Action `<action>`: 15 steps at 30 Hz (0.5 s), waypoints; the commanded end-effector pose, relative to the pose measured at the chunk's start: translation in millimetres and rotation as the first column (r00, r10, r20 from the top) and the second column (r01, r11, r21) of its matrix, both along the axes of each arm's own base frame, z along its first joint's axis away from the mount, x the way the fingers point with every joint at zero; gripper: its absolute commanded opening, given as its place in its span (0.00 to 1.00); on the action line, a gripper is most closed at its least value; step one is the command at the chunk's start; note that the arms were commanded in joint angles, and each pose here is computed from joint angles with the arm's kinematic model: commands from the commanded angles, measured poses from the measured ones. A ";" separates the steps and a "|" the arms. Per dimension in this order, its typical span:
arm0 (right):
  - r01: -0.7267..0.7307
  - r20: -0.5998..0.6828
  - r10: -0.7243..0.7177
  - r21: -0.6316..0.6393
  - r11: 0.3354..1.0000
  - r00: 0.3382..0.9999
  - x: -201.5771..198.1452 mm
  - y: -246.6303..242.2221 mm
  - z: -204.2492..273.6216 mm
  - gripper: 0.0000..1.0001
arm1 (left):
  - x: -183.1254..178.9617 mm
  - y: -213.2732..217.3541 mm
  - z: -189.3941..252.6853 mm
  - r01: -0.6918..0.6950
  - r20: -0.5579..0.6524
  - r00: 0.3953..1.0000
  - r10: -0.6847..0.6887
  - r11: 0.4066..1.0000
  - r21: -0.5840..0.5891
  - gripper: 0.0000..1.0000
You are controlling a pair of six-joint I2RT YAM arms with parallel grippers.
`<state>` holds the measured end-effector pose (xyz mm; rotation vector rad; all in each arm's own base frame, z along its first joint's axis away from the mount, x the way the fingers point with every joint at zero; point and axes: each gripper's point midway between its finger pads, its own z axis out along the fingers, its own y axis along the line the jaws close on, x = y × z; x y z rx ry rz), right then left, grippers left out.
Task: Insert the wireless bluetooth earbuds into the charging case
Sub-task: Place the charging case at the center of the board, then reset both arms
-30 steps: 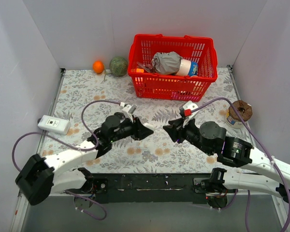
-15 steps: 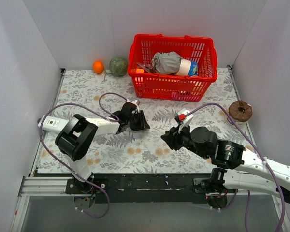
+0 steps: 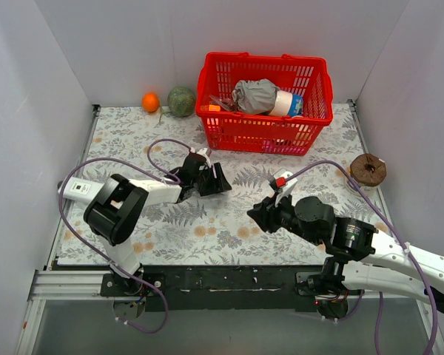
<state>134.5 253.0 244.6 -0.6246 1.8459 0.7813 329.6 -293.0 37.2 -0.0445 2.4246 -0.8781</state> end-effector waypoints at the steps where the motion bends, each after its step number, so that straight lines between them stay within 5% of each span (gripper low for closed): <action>1: 0.017 0.005 -0.017 0.045 0.999 1.000 2.0 0.0 7.7 0.38 | -14.0 39.4 -18.0 -0.060 -0.044 0.997 0.066 0.991 0.119 0.61; 10: 0.019 0.001 -0.019 0.050 0.999 1.000 0.6 -3.6 4.1 0.38 | -13.8 68.0 55.6 -0.106 0.085 0.992 0.097 0.988 0.112 0.80; 12: 0.019 0.003 -0.020 0.047 0.999 1.000 0.8 -4.1 4.1 0.38 | -16.0 74.4 69.3 -0.123 0.112 0.988 0.110 0.985 0.119 0.98; 15: 0.035 0.006 -0.035 0.033 0.999 0.999 2.9 -7.0 1.2 0.38 | -26.7 86.9 99.9 -0.161 0.166 0.976 0.144 0.982 0.094 0.98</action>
